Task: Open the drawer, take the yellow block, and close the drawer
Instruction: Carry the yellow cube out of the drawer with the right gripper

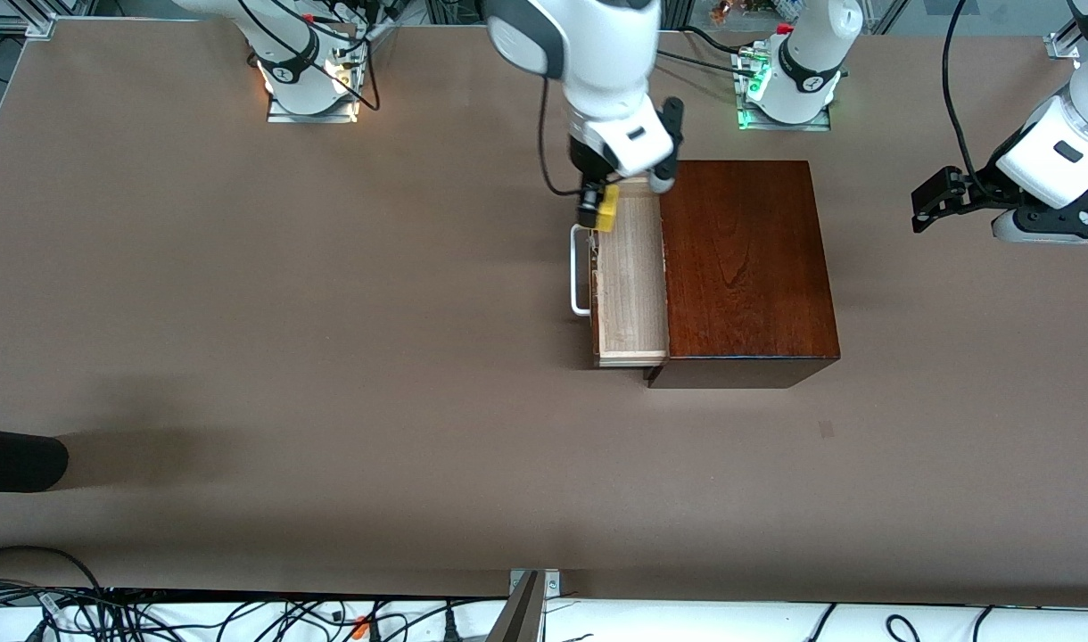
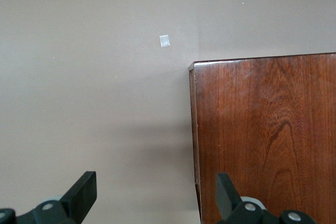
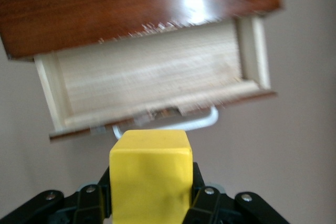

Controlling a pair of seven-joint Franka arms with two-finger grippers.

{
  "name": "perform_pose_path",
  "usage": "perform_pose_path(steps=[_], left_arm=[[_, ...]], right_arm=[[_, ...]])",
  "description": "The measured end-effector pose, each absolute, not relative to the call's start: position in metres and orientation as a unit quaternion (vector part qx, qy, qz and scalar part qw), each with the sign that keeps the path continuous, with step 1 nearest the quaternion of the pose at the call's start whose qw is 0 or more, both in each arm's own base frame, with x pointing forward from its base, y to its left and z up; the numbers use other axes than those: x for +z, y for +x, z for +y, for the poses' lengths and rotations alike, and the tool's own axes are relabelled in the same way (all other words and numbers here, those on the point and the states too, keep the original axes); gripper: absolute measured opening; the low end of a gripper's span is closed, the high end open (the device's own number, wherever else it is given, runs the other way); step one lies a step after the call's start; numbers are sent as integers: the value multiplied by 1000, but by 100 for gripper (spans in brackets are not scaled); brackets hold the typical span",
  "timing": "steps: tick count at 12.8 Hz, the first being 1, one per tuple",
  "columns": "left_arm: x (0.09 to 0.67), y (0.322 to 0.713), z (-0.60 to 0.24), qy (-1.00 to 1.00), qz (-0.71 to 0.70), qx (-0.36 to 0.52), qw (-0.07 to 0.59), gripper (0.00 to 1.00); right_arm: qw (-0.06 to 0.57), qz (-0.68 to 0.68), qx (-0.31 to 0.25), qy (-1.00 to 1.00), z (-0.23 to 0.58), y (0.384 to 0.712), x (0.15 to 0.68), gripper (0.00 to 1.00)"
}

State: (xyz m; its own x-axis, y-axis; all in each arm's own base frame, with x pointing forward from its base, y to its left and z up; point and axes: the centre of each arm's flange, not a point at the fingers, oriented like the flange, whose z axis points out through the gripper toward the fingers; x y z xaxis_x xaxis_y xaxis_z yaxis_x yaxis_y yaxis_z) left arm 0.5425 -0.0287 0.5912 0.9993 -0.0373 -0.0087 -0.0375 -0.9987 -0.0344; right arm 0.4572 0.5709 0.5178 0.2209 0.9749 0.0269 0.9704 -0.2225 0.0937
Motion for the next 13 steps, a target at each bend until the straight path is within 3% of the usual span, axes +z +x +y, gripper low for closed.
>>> perform_pose_path(steps=[6,10,13], left_arm=[[591,542,-29,-1000,19,7,17,100],[591,542,-29,-1000,19,7,17,100],[590,541,-42,-1000,27,10,-9,100]], right_arm=[[53,504,73,859,407,540,635,55],[28,388,41,920,266,608,634,55],[20,329,10,944,196,628,624,55]])
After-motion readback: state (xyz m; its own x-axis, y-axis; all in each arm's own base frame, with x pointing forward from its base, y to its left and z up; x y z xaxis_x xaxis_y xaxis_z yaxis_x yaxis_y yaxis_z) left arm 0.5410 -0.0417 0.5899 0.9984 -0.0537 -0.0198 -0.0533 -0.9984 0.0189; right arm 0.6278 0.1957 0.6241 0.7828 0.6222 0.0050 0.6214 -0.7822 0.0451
